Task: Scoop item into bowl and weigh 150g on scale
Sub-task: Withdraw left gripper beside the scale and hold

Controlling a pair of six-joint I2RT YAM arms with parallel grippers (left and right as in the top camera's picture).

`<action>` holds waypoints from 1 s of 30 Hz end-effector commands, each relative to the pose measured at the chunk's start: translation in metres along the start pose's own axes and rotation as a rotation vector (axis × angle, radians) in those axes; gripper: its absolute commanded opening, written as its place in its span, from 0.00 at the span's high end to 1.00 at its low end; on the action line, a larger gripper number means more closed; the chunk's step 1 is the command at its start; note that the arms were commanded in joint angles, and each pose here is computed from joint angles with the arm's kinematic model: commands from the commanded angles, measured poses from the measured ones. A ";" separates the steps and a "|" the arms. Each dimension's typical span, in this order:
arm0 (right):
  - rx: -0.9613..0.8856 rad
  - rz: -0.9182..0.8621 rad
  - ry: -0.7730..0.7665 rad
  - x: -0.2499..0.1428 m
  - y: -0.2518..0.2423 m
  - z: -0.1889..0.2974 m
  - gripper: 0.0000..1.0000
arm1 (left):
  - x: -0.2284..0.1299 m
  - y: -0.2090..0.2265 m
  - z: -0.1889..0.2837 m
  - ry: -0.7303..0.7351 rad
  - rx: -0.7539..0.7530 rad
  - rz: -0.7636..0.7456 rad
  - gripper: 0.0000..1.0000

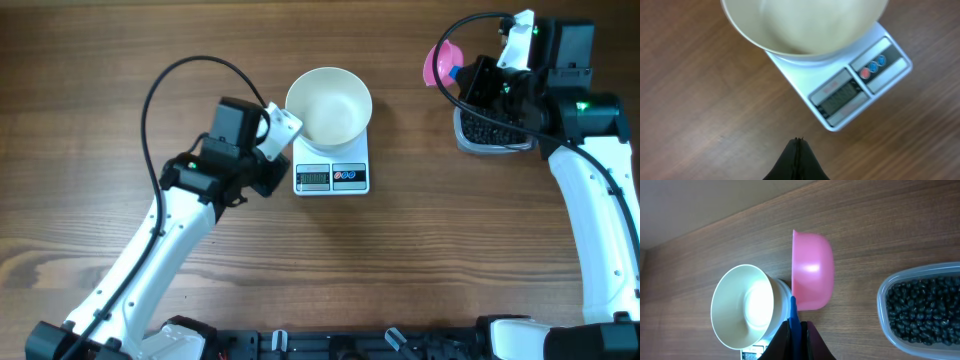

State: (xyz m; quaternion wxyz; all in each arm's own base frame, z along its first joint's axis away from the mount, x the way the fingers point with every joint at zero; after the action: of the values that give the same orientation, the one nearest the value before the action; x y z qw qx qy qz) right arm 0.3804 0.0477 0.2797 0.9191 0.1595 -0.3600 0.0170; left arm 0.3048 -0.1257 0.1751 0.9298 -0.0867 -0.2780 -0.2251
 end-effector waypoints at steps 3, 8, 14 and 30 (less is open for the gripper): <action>-0.008 0.028 -0.015 0.006 -0.001 0.001 0.96 | 0.001 0.015 0.003 -0.057 -0.163 -0.069 0.96; -0.013 0.045 -0.010 0.004 -0.002 0.000 0.96 | 0.002 0.035 0.025 -0.187 -0.382 0.003 0.96; -0.017 0.044 -0.007 0.003 -0.003 -0.001 0.96 | -0.014 0.032 0.032 -0.294 -0.537 -0.099 0.96; -0.016 0.044 -0.013 0.004 -0.002 -0.001 0.96 | -0.048 0.040 -0.013 -0.155 -0.402 -0.159 0.96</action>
State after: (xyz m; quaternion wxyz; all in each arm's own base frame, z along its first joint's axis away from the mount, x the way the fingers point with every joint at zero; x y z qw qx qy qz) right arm 0.3811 0.0470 0.2800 0.9185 0.1520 -0.3641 0.0280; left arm 0.2971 -0.0736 0.1539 0.8406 -0.2710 -0.3283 -0.3348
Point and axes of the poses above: each gripper's point midway between its finger pads, its own z axis back along the fingers, its own y axis along the line the jaws close on, x = y × z, the point moved 4 cm from there along z, back along the fingers, and after that the axes turned 13 degrees about z, right-handed, at the moved point
